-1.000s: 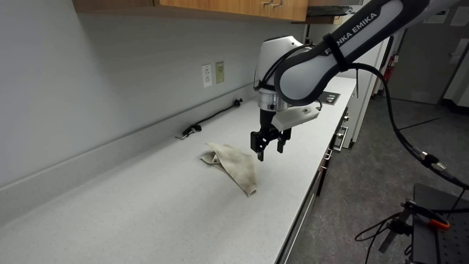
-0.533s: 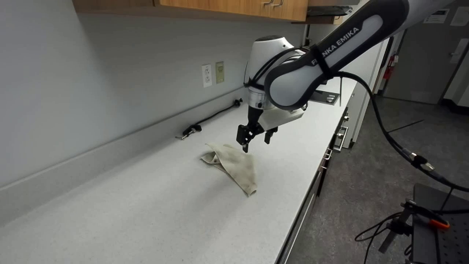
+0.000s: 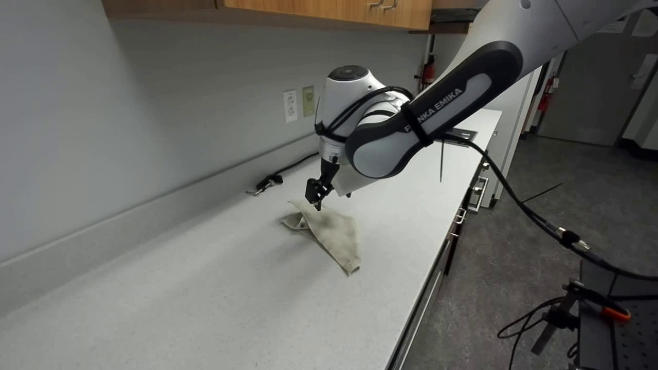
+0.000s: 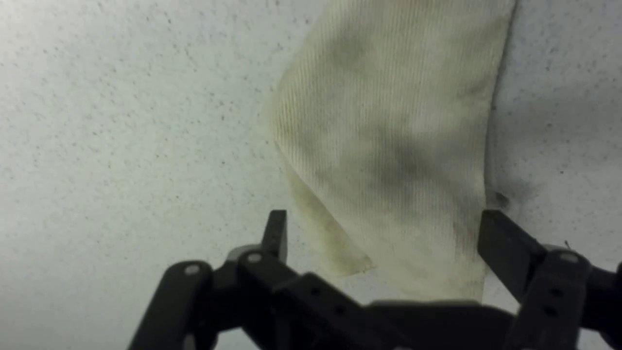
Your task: Straighten out the cloth
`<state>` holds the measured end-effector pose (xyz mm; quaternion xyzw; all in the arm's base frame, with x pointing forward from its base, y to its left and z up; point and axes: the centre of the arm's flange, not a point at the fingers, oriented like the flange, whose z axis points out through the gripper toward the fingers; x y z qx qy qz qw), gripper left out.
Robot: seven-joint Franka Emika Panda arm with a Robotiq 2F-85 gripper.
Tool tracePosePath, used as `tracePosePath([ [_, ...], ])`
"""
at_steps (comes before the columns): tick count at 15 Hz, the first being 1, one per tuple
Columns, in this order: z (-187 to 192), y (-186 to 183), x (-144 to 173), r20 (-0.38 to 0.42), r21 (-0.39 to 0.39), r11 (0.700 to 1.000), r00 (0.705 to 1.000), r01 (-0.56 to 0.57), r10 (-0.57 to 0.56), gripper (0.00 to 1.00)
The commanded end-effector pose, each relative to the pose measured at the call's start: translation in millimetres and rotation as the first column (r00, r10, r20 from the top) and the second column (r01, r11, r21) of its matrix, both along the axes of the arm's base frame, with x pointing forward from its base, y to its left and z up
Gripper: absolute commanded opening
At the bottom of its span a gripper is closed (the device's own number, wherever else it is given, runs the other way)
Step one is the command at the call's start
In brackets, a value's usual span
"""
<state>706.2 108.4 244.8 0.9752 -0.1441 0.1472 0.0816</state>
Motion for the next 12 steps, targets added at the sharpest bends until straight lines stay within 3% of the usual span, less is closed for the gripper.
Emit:
tracePosePath([
  [1, -4, 13, 45, 0.082, -0.038, 0.999, 0.996, 0.026, -0.023, 1.00],
  [12, -45, 24, 88, 0.134, -0.024, 0.999, 0.991, 0.027, -0.024, 0.97],
])
